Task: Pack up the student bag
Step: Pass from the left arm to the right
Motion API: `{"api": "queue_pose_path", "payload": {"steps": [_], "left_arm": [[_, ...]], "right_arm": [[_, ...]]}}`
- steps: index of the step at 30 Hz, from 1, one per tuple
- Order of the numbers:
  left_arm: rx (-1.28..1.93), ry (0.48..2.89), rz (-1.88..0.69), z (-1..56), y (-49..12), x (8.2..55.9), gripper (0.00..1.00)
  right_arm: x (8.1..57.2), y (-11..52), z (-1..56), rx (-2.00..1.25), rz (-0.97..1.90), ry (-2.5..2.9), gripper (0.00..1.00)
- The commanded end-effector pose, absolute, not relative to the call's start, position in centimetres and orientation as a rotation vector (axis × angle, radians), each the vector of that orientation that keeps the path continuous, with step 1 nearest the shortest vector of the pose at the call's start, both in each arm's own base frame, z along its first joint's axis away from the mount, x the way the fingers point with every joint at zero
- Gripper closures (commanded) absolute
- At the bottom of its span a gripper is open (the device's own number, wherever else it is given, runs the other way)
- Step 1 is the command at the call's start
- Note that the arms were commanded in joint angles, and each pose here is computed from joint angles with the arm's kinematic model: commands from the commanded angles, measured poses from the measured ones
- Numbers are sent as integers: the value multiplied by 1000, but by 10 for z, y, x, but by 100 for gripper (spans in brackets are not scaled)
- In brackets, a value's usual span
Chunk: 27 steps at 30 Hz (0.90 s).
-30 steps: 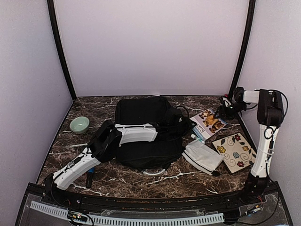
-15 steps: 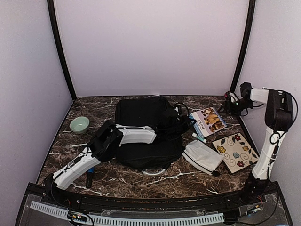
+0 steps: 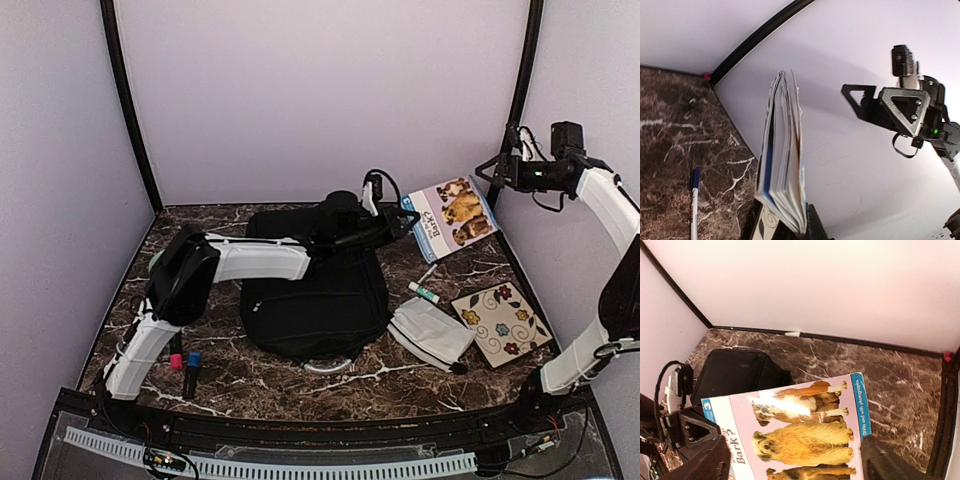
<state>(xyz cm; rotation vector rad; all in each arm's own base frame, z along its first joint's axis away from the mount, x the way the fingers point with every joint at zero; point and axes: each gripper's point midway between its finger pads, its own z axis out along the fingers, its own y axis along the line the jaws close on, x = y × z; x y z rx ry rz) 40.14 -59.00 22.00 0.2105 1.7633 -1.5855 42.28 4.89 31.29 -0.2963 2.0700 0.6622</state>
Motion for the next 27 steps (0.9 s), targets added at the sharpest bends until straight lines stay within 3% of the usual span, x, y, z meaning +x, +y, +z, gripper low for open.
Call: {"api": "queue_pose_path", "payload": {"steps": [1, 9, 16, 27], "left_arm": [[330, 1501, -1589, 364, -538, 380, 100], [446, 1649, -1441, 367, -453, 350, 100], [595, 1859, -1155, 350, -386, 303, 100], [1079, 2070, -1026, 312, -353, 236, 100]], "right_arm": [[393, 69, 374, -402, 733, 1916, 1], [346, 106, 404, -669, 951, 1768, 1], [327, 138, 395, -848, 980, 1739, 11], [309, 223, 368, -1268, 992, 1682, 17]]}}
